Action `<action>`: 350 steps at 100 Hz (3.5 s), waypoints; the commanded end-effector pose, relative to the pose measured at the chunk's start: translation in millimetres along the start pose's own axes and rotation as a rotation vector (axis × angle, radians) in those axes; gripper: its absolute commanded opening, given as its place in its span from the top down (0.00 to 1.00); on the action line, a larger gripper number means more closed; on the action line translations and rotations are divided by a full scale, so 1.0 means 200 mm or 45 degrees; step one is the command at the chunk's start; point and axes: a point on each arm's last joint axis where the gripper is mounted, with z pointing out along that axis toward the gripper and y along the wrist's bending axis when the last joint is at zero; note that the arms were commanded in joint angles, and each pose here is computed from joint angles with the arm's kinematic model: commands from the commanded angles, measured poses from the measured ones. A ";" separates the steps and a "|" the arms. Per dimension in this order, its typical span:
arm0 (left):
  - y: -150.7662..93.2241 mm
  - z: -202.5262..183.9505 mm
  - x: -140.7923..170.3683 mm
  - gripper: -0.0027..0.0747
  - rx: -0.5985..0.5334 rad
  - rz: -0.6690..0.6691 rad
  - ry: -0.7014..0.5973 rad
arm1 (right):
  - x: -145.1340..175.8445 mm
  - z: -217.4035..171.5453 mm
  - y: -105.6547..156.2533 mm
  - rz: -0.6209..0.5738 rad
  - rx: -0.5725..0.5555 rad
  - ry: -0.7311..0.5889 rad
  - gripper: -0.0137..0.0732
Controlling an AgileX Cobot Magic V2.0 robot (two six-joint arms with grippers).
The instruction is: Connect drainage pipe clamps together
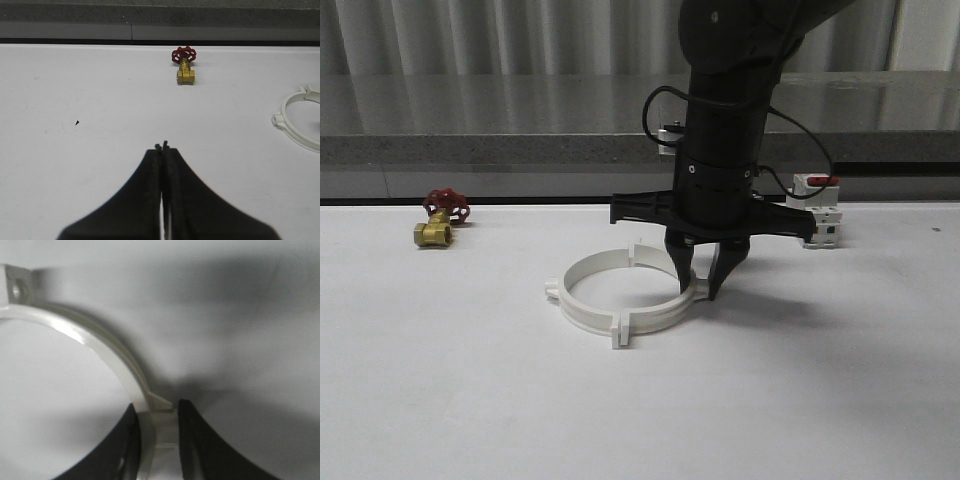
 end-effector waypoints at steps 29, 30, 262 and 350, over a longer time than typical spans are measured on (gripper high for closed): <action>-0.01 -0.02 -0.07 0.99 0.018 0.002 -0.112 | -0.06 -0.16 0.04 0.019 -0.103 -0.110 0.77; -0.01 -0.02 -0.07 0.99 0.018 0.002 -0.112 | -0.06 -0.16 0.04 0.019 -0.102 -0.109 0.76; -0.01 -0.02 -0.07 0.99 0.018 0.002 -0.112 | 1.06 -1.23 -1.25 0.028 0.062 -1.038 0.98; -0.01 -0.02 -0.07 0.99 0.019 0.002 -0.114 | 1.29 -0.86 -1.28 -0.112 -0.076 -1.609 0.98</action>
